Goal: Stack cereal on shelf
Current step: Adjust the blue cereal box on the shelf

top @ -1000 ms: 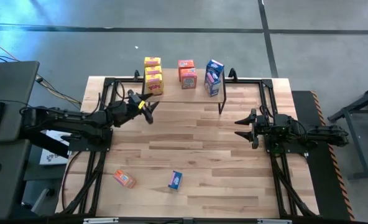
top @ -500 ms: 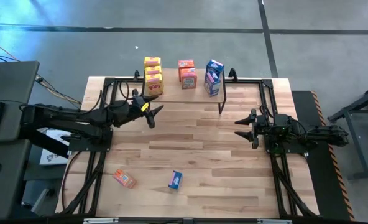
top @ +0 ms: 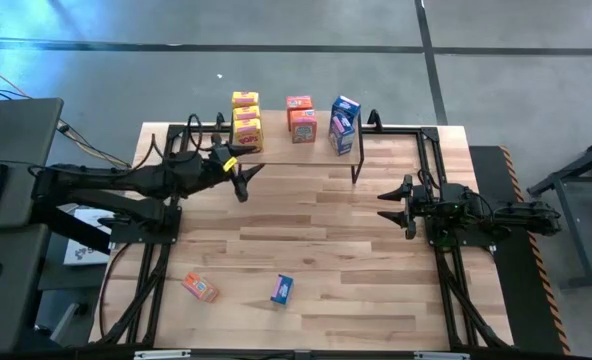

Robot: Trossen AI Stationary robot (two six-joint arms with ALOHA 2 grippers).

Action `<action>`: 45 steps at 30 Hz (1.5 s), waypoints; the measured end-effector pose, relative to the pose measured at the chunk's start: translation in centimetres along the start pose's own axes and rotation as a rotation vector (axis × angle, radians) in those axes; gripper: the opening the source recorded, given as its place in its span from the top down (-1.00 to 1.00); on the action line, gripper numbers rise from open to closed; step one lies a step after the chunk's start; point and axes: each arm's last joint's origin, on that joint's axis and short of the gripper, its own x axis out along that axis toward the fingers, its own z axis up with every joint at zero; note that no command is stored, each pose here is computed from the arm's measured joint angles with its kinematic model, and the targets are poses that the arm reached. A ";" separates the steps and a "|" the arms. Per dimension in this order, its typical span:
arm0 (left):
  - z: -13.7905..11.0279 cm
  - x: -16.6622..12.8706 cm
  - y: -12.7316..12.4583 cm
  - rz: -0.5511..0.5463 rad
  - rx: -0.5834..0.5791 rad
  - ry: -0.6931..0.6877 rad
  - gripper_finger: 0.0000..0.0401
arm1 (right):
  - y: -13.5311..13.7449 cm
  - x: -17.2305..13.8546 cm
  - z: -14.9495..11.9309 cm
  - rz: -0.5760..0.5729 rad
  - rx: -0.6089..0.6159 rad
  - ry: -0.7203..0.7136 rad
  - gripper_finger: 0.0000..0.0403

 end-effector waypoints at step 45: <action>1.8 -6.7 3.2 0.009 -0.077 0.045 -0.19 | 1.0 0.0 12.9 -0.229 -0.210 -0.516 -0.15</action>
